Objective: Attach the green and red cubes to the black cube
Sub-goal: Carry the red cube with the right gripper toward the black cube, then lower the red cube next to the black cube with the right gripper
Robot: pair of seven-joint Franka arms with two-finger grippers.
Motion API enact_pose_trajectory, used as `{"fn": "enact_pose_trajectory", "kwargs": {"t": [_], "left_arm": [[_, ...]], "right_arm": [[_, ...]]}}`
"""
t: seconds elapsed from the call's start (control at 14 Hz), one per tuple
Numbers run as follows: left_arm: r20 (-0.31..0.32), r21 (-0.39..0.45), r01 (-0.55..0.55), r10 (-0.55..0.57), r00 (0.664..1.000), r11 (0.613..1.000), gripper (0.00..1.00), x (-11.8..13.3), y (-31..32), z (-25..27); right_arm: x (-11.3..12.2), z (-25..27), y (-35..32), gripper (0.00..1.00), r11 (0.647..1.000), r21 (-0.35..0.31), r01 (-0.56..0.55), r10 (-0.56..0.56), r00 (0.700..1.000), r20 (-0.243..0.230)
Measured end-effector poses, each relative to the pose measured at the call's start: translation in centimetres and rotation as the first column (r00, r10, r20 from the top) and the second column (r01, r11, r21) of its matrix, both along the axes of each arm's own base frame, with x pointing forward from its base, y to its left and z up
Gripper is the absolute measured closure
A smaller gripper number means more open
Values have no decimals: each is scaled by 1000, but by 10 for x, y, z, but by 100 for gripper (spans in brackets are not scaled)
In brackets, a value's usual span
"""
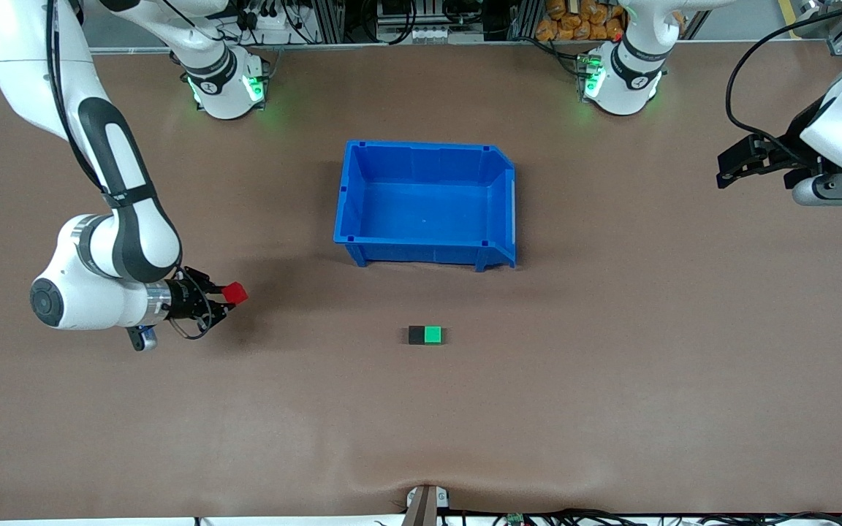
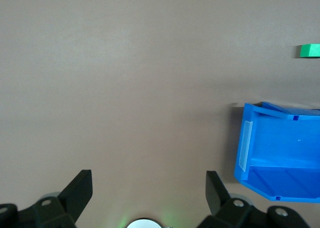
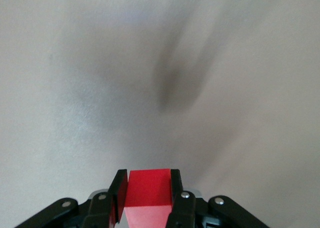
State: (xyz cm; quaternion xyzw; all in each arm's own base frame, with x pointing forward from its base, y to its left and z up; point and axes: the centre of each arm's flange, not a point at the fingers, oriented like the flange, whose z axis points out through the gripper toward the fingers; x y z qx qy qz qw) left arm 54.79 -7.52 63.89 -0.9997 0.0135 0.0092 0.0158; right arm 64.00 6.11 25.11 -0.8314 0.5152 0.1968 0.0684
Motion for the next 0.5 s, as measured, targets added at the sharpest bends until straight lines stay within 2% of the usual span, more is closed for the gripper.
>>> {"fn": "enact_pose_trajectory", "kwargs": {"t": [0.5], "left_arm": [[0, 0, -4, 4, 1000, 1000, 0, 0, 2, 0]], "right_arm": [[5, -1, 16, 61, 998, -7, 61, -61, 998, 3]]}}
